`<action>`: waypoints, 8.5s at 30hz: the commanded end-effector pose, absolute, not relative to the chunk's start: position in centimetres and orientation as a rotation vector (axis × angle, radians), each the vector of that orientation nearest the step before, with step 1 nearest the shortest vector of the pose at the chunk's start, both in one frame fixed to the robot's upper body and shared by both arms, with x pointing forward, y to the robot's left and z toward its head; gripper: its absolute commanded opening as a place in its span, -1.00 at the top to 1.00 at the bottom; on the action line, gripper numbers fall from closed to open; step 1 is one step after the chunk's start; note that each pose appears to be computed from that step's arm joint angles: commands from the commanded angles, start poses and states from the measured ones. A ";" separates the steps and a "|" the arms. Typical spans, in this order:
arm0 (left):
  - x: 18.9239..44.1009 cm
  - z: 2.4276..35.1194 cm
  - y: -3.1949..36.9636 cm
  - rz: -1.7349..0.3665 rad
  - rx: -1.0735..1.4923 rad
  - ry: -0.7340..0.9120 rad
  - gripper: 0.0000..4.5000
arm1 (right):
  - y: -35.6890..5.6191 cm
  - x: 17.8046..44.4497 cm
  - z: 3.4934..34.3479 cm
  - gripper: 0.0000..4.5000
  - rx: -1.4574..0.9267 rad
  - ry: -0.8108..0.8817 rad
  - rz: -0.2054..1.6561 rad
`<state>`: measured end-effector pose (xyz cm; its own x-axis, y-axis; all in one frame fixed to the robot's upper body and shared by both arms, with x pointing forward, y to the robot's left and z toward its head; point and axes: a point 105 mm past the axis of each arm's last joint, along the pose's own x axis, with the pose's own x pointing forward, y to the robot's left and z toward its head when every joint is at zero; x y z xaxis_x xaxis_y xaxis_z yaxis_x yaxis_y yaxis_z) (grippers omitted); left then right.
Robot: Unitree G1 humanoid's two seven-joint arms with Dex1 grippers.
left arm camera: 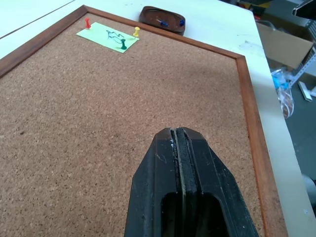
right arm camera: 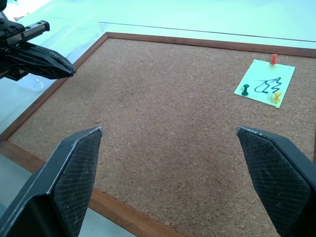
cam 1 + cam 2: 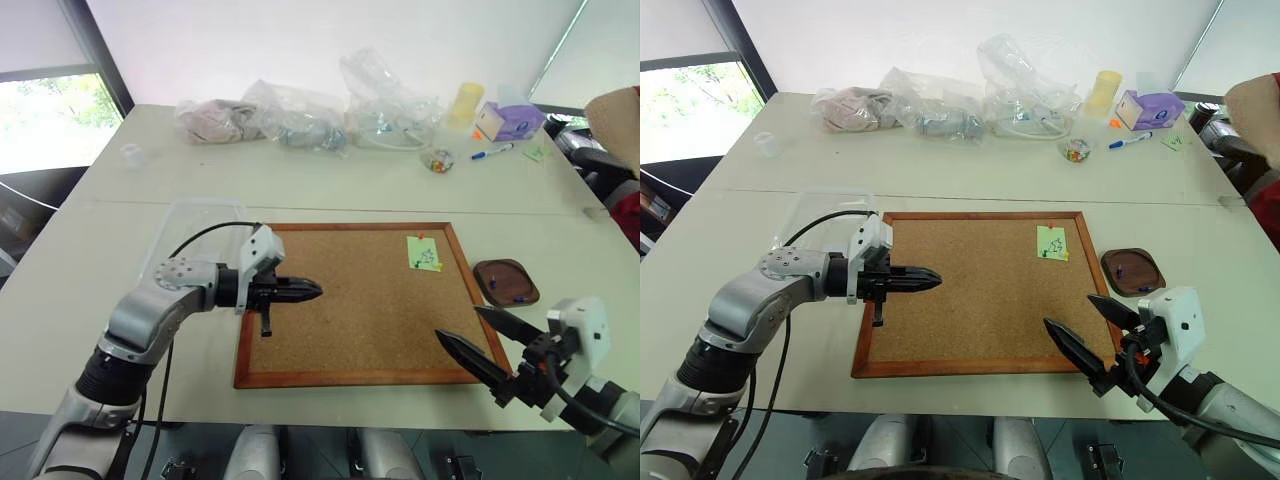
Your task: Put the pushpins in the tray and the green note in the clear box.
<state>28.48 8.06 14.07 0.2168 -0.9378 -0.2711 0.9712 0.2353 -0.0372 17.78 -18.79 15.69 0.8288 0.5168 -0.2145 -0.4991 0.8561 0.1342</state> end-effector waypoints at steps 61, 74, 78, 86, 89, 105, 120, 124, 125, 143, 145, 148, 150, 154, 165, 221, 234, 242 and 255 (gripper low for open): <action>32.1 8.8 4.6 -1.265 0.535 0.336 1.00 | -21.0 39.3 11.9 0.93 -0.011 0.267 0.271; 32.3 8.3 4.7 -1.220 0.485 0.411 1.00 | -21.8 39.0 14.4 0.97 -0.037 0.093 0.192; 31.8 8.5 4.3 -1.221 0.410 0.463 1.00 | -22.2 38.9 15.0 0.97 -0.040 0.024 0.149; 31.6 8.0 4.7 -1.223 0.441 0.487 1.00 | -22.4 38.6 15.1 0.97 -0.026 -0.020 0.105; 31.6 8.1 4.7 -1.230 0.463 0.472 1.00 | -23.4 37.4 16.2 0.97 -0.042 -0.070 0.035; 32.1 8.5 4.2 -1.233 0.501 0.413 1.00 | -30.1 29.2 12.5 0.97 -0.117 0.118 -0.329; 32.4 8.6 4.3 -1.234 0.507 0.405 1.00 | -30.7 29.1 10.8 0.13 0.063 0.196 -0.375; 32.5 8.6 4.3 -1.231 0.504 0.404 1.00 | -30.9 29.1 11.0 -0.76 0.131 0.188 -0.385; 32.5 8.6 4.3 -1.230 0.504 0.404 1.00 | -31.0 29.1 10.9 -0.97 0.141 0.188 -0.390; 32.6 8.6 4.2 -1.227 0.507 0.395 1.00 | -30.0 29.3 9.7 -0.97 0.455 0.226 -0.309; 32.6 8.6 4.2 -1.227 0.507 0.394 1.00 | -30.1 29.3 9.3 -0.97 0.460 0.245 -0.310; 32.7 8.7 4.2 -1.221 0.507 0.390 1.00 | -30.1 29.3 10.8 -0.97 0.378 0.178 -0.289; 32.7 8.7 4.2 -1.219 0.507 0.390 1.00 | -29.8 29.3 11.8 -0.97 0.323 0.139 -0.264; 32.6 8.7 4.4 -1.220 0.507 0.392 1.00 | -27.7 29.4 14.5 -0.97 0.157 0.039 -0.148; 33.0 8.9 4.4 -1.220 0.520 0.383 1.00 | -21.3 31.7 13.5 -0.97 0.024 0.061 0.131; 32.7 7.9 5.2 -1.222 0.601 0.418 1.00 | -29.9 29.1 10.8 0.99 -0.006 0.044 -0.288; 32.8 8.0 5.2 -1.217 0.601 0.410 1.00 | -30.9 29.4 9.2 0.59 0.023 0.122 -0.323; 32.9 8.1 5.2 -1.210 0.595 0.406 1.00 | -31.4 29.2 9.1 -0.99 0.037 0.128 -0.354; 32.9 8.1 5.0 -1.210 0.590 0.399 1.00 | -30.1 29.7 13.9 -0.99 0.013 -0.096 -0.251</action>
<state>32.79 4.39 9.64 0.2986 -0.7876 -0.5390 0.9521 0.2065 0.2257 29.62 -30.70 10.58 0.9560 -0.2902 -0.0427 0.2925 0.9540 0.0652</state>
